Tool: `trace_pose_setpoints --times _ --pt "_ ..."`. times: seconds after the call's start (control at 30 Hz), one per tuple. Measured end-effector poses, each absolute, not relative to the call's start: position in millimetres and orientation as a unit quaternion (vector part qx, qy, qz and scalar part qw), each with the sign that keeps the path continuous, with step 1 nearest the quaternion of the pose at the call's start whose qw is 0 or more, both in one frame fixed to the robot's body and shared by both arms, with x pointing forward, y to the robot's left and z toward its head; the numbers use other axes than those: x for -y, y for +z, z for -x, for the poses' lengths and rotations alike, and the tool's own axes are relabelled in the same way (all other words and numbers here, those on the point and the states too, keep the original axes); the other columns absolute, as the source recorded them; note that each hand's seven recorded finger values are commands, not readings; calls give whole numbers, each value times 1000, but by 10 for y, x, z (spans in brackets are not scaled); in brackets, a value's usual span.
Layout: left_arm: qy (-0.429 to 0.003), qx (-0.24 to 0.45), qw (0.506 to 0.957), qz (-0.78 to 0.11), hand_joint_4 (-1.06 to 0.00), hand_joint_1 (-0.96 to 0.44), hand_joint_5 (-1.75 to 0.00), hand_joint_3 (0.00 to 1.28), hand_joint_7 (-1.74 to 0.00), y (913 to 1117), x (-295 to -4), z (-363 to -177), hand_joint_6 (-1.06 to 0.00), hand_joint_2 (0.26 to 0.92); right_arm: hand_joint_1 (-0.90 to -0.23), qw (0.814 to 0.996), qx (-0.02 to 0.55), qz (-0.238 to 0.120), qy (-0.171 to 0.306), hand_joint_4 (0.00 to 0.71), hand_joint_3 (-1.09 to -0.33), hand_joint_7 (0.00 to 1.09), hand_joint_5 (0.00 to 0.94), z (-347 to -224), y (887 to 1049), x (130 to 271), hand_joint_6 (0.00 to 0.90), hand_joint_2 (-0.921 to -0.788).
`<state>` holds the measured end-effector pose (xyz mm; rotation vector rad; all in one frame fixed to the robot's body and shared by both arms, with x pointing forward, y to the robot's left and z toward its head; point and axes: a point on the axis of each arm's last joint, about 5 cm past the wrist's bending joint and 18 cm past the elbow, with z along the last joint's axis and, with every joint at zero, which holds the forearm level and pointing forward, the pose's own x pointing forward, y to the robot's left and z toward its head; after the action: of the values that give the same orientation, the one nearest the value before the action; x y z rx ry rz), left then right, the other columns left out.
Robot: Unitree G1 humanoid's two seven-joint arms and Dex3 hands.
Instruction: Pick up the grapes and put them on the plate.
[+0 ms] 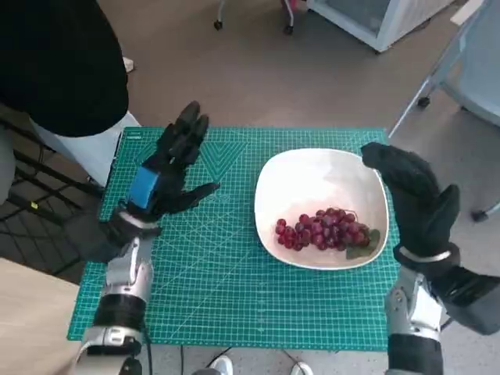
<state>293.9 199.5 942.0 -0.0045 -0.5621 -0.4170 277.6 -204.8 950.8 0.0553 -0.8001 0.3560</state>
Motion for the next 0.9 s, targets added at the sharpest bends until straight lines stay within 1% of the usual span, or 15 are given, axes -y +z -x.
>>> trace_pose_setpoints --times 0.53,0.9 --pt "-162 280 946 31 -69 -302 -8 181 -21 9237 -1902 -2792 -150 921 -521 904 388 -26 177 188 -592 304 1 -2790 9519 2046 22 -921" --pt "-157 274 947 52 -64 -325 -2 183 -14 9152 -1822 -2748 -146 921 -529 904 388 -25 179 188 -592 312 1 -2790 9519 2047 17 -921"
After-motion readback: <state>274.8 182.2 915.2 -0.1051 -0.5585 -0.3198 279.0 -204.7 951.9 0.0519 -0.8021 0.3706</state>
